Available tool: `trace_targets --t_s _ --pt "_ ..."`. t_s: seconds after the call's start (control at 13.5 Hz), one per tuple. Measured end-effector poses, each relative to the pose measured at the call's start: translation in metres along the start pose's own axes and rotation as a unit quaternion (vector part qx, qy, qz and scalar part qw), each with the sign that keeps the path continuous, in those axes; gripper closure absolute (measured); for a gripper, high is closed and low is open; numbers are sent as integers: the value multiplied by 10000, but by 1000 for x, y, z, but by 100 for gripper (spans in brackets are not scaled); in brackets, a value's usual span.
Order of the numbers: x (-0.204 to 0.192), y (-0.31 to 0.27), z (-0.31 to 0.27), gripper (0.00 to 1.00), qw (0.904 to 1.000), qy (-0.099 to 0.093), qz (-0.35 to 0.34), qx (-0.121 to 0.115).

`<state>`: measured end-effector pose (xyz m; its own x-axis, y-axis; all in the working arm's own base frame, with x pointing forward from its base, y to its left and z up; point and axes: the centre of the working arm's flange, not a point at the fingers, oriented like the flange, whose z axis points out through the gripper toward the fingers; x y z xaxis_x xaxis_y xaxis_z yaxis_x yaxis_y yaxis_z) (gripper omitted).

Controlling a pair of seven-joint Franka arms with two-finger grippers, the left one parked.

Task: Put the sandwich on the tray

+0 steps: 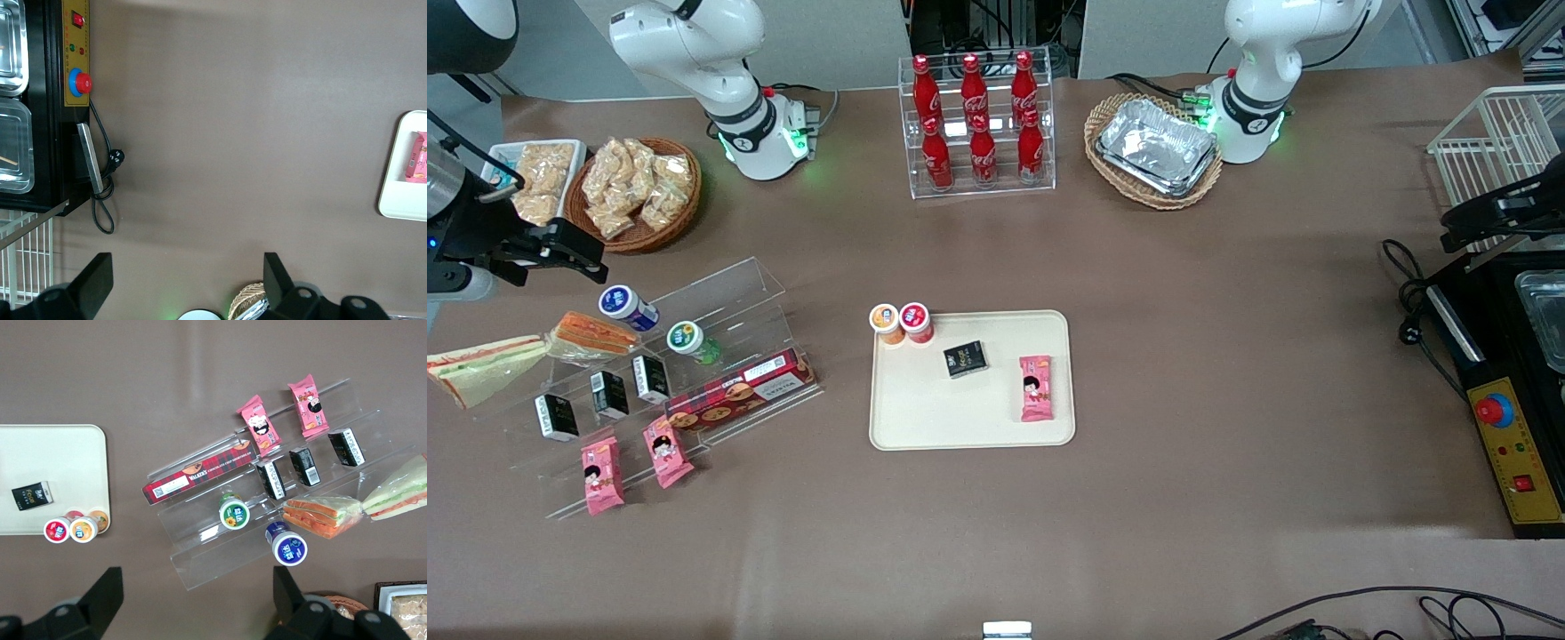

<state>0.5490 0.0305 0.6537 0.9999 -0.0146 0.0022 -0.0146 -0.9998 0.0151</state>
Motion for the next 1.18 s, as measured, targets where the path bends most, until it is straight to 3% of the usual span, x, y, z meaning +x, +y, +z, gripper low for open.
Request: trace_targets --t_s 0.44,1.18 --pt "0 0 0 0 10000 -22 2 -1" --pt "-17 58 -3 0 9984 -403 407 13"
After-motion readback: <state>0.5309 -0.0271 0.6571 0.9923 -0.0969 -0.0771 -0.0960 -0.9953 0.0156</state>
